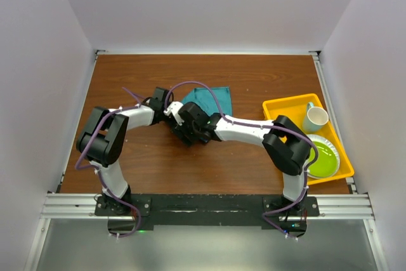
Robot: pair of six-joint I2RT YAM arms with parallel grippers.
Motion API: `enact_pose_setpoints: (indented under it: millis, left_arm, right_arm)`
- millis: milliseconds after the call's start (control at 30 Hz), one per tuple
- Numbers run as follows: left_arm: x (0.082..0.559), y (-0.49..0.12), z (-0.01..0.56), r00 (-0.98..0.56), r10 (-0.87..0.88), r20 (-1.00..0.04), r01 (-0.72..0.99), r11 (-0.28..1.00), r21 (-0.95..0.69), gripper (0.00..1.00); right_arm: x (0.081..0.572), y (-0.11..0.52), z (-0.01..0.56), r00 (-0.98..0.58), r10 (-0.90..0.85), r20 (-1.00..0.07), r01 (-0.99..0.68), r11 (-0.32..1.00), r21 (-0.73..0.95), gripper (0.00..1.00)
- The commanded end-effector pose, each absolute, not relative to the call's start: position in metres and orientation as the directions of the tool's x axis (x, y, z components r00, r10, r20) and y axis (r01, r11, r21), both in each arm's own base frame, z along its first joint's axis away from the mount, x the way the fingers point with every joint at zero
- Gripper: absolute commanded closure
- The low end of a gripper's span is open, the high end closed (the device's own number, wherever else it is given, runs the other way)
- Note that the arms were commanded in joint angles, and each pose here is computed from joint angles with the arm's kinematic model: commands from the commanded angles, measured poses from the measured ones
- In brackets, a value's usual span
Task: Fold the napkin, place the utensils inside, and roll it up
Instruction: Roll the napkin with the utensil
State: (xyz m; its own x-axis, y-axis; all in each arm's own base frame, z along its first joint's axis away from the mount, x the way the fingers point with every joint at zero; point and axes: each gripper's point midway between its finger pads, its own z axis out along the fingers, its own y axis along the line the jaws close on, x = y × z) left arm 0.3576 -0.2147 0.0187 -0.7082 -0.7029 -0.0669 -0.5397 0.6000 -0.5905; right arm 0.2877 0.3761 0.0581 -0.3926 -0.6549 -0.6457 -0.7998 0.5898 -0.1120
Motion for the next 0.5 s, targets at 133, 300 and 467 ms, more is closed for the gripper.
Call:
enact_pose_setpoints:
  millis: [133, 300, 467]
  left_arm:
    - [0.316, -0.191, -0.015, -0.731, -0.682, -0.04, -0.614, 0.682, -0.397, 1.0]
    - [0.311, -0.193, -0.014, -0.716, -0.698, -0.007, -0.639, 0.659, -0.398, 1.0]
    - [0.313, -0.193, -0.01, -0.707, -0.707, -0.01, -0.646, 0.652, -0.398, 1.0]
  right_arm:
    - [0.33, 0.384, 0.083, -0.243, -0.607, -0.757, -0.683, 0.661, -0.311, 0.3]
    - [0.331, 0.389, 0.067, -0.247, -0.612, -0.751, -0.689, 0.656, -0.307, 0.42]
    - [0.331, 0.385, 0.056, -0.253, -0.617, -0.745, -0.683, 0.659, -0.314, 0.43]
